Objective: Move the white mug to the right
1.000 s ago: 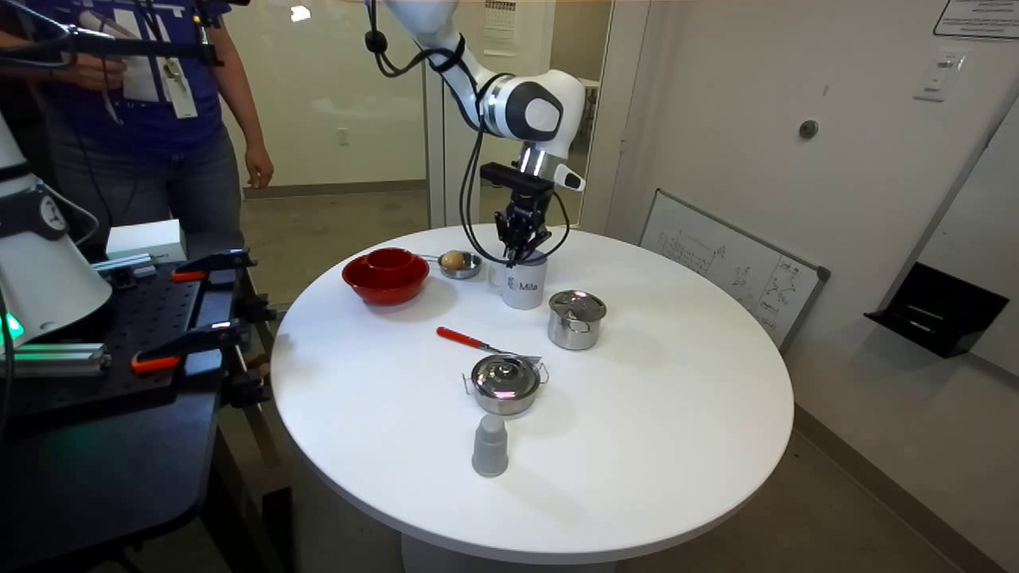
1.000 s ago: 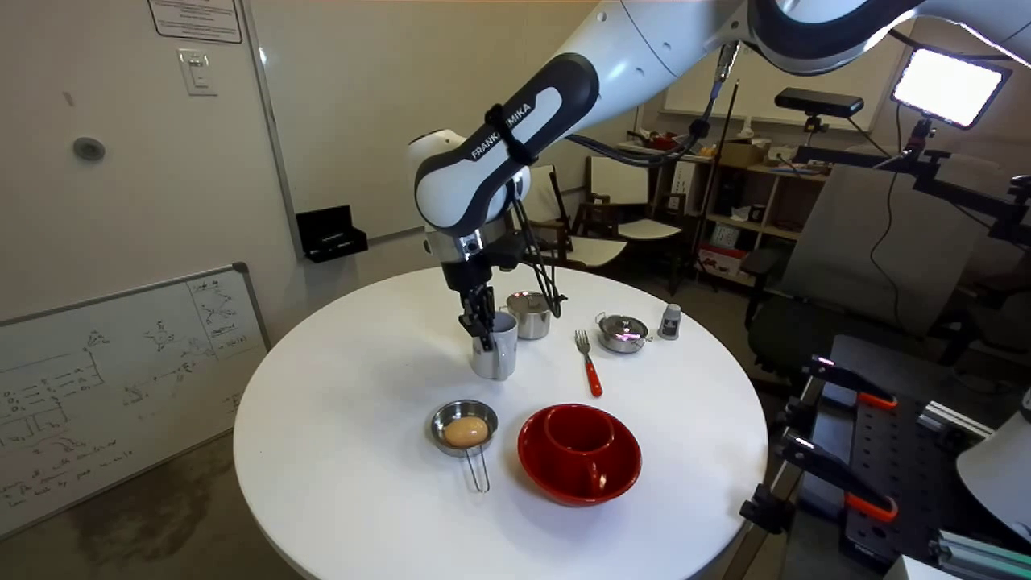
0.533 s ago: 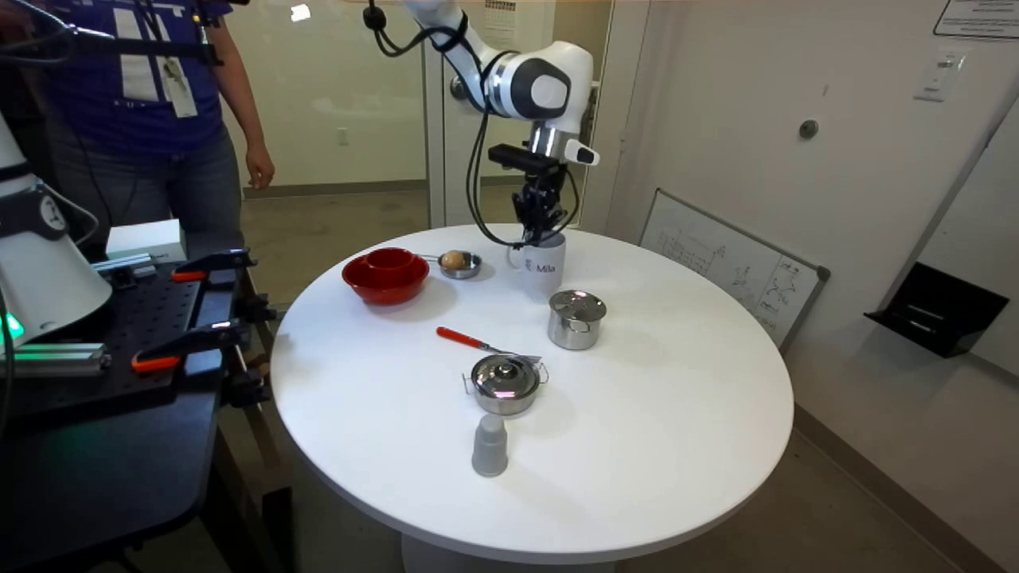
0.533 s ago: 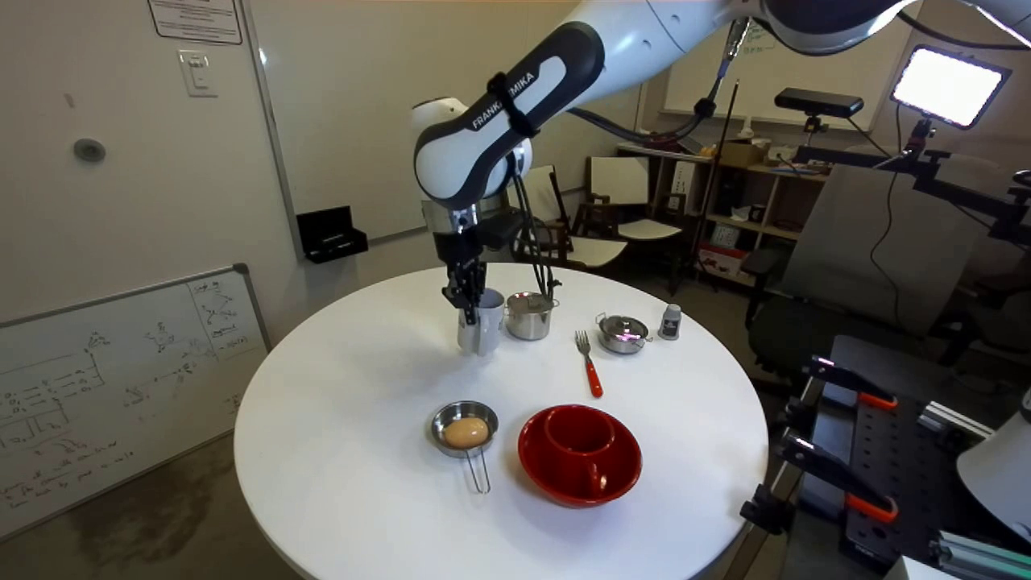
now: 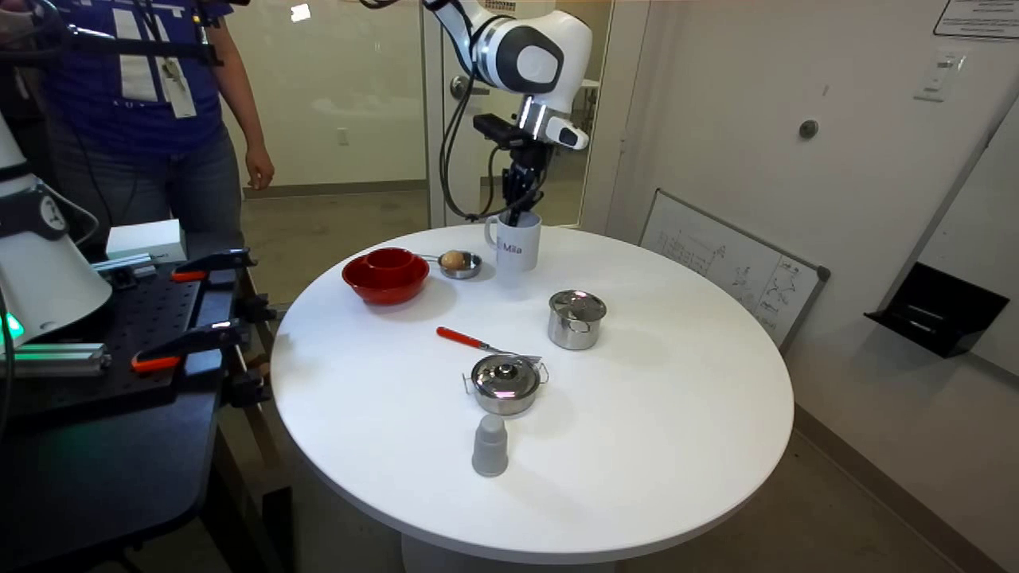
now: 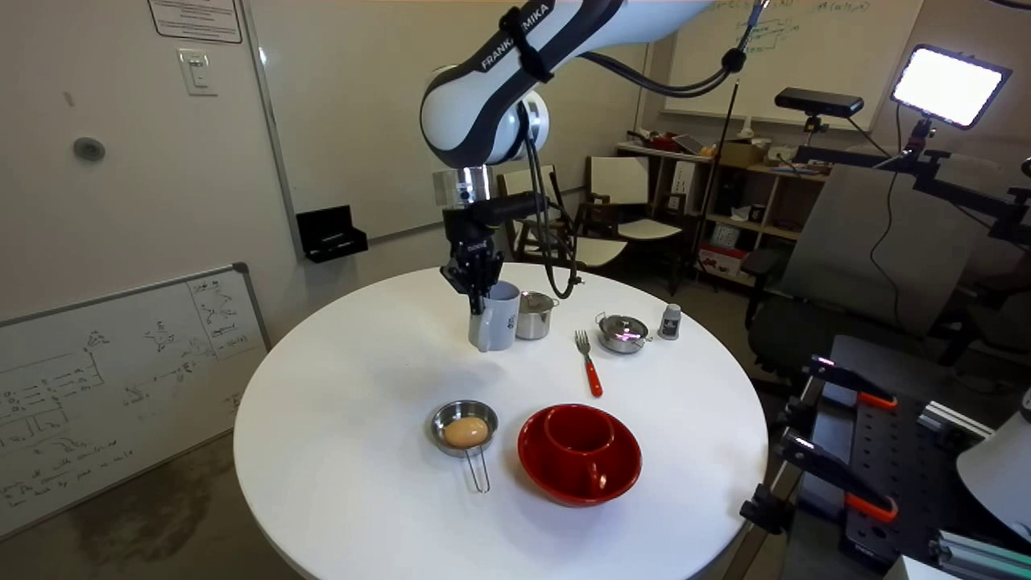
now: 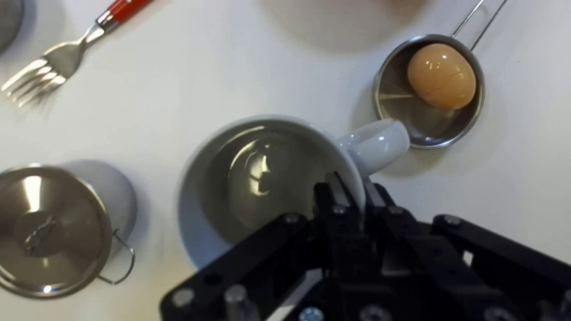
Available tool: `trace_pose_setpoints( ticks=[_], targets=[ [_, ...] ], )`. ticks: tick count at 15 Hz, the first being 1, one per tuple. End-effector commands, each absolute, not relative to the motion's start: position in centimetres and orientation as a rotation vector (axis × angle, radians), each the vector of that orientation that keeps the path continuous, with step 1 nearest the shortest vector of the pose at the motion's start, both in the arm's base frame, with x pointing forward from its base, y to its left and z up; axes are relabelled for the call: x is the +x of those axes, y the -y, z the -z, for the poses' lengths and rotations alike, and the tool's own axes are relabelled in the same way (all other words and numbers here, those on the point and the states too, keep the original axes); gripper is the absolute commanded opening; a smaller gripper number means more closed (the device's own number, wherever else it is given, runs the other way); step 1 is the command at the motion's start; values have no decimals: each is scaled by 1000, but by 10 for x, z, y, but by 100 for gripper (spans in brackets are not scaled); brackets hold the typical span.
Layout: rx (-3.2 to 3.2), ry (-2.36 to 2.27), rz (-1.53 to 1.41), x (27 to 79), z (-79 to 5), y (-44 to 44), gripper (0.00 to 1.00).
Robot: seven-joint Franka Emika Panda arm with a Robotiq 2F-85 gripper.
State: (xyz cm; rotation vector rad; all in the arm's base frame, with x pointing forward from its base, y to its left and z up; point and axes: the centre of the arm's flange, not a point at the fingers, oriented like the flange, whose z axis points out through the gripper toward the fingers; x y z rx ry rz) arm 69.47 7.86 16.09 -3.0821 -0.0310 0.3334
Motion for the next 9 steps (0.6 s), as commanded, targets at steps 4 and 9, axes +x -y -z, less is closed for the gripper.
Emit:
trace_pose_setpoints(
  ticks=[4,9],
  targets=[
    [-2983,-498,-335,628,-148,-54,8],
    [-2917,-795,-372,597,-135,-33,7]
  ],
)
